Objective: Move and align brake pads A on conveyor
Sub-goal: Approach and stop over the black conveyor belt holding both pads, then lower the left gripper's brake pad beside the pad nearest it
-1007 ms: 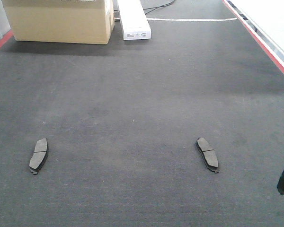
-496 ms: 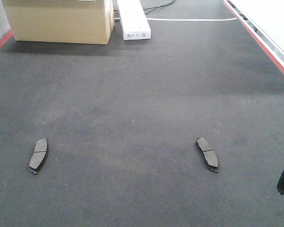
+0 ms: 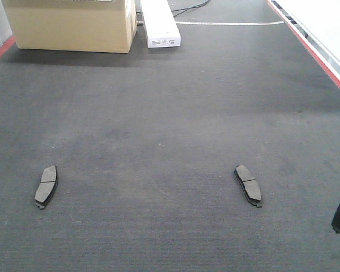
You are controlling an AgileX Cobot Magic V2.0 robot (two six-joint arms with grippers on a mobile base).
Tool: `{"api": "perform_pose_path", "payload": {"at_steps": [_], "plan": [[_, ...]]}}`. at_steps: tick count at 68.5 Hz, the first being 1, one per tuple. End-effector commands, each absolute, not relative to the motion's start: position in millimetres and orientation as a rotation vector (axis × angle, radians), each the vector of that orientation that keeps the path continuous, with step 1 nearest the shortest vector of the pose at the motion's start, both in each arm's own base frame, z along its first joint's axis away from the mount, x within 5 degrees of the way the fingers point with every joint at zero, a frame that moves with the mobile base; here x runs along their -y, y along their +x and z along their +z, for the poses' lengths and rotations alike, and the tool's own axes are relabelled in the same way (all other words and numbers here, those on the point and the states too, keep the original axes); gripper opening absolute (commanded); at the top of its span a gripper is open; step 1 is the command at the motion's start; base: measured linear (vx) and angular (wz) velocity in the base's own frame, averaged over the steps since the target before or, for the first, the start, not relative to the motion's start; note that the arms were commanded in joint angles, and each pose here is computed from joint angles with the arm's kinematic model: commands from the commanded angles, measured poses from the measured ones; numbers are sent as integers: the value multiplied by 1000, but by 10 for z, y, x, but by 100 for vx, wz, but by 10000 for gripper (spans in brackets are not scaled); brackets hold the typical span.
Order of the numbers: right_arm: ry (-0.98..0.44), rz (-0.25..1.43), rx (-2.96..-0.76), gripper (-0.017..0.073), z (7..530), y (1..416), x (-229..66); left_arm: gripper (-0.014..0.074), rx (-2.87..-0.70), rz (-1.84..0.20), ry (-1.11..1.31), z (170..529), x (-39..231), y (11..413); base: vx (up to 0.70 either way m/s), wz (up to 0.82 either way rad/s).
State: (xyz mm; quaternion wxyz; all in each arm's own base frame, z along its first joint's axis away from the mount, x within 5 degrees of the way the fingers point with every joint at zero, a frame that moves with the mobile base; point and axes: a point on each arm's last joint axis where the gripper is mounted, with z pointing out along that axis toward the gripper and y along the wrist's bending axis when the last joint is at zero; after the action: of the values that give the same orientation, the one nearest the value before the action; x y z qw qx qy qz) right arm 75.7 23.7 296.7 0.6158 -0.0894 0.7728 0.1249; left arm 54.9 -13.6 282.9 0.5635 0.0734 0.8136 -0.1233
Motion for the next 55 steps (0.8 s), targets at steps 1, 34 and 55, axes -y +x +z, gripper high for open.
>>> {"api": "perform_pose_path", "payload": {"at_steps": [1,34,55], "plan": [[-216,306,-1656,-4,3154,759,-253,-1,-1792,-344,162,3060,195,637,0,0],[-216,306,-1656,-4,3154,759,-253,22,-2200,-309,124,3234,885,2115,0,0],[-216,306,-1656,-4,3154,759,-253,36,-2536,-230,29,2478,1295,3008,0,0]]}}
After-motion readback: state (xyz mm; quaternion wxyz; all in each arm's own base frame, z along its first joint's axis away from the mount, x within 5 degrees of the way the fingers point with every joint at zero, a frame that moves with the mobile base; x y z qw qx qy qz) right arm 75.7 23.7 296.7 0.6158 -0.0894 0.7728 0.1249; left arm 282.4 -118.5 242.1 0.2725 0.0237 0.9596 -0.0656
